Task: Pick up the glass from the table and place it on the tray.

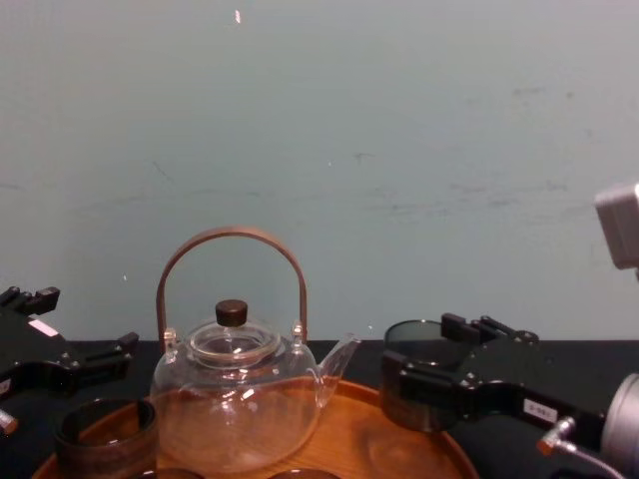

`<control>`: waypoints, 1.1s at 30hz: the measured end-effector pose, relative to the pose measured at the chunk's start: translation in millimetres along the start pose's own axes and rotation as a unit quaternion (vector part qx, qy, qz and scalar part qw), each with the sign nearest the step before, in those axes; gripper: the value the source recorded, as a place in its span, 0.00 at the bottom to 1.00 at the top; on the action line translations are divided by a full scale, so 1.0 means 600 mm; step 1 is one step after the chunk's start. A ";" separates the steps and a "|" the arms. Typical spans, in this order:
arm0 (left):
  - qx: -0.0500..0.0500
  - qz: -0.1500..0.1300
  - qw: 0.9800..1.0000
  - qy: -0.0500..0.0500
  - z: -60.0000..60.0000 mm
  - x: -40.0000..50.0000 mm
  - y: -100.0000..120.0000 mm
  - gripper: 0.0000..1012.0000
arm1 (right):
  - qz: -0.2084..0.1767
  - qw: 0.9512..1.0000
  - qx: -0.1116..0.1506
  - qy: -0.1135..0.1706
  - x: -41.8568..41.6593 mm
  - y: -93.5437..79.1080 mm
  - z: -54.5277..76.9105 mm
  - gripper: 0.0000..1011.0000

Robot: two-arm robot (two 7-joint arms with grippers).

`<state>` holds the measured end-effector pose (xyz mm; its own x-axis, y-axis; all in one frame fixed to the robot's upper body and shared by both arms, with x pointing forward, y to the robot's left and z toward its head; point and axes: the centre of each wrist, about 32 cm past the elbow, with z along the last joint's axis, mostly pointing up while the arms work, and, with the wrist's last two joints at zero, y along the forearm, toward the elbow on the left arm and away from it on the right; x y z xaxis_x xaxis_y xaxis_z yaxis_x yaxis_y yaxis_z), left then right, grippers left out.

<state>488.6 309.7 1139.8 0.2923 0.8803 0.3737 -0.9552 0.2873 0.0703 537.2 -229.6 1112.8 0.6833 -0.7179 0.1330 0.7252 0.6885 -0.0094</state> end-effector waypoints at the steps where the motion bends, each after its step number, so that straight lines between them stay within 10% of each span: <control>1: 0.000 0.000 1.000 0.000 0.000 0.000 0.000 0.99 | 0.003 1.000 0.000 0.000 -0.002 0.002 0.000 0.90; 33: 0.000 0.000 1.000 0.000 0.000 0.000 0.000 0.99 | 0.035 0.999 -0.004 0.009 -0.029 0.029 -0.010 0.90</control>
<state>488.6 309.7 1139.8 0.2923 0.8803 0.3737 -0.9552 0.2873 0.0703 538.6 -205.9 1104.2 0.7338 -0.6696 0.1148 0.6760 0.7365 -0.0253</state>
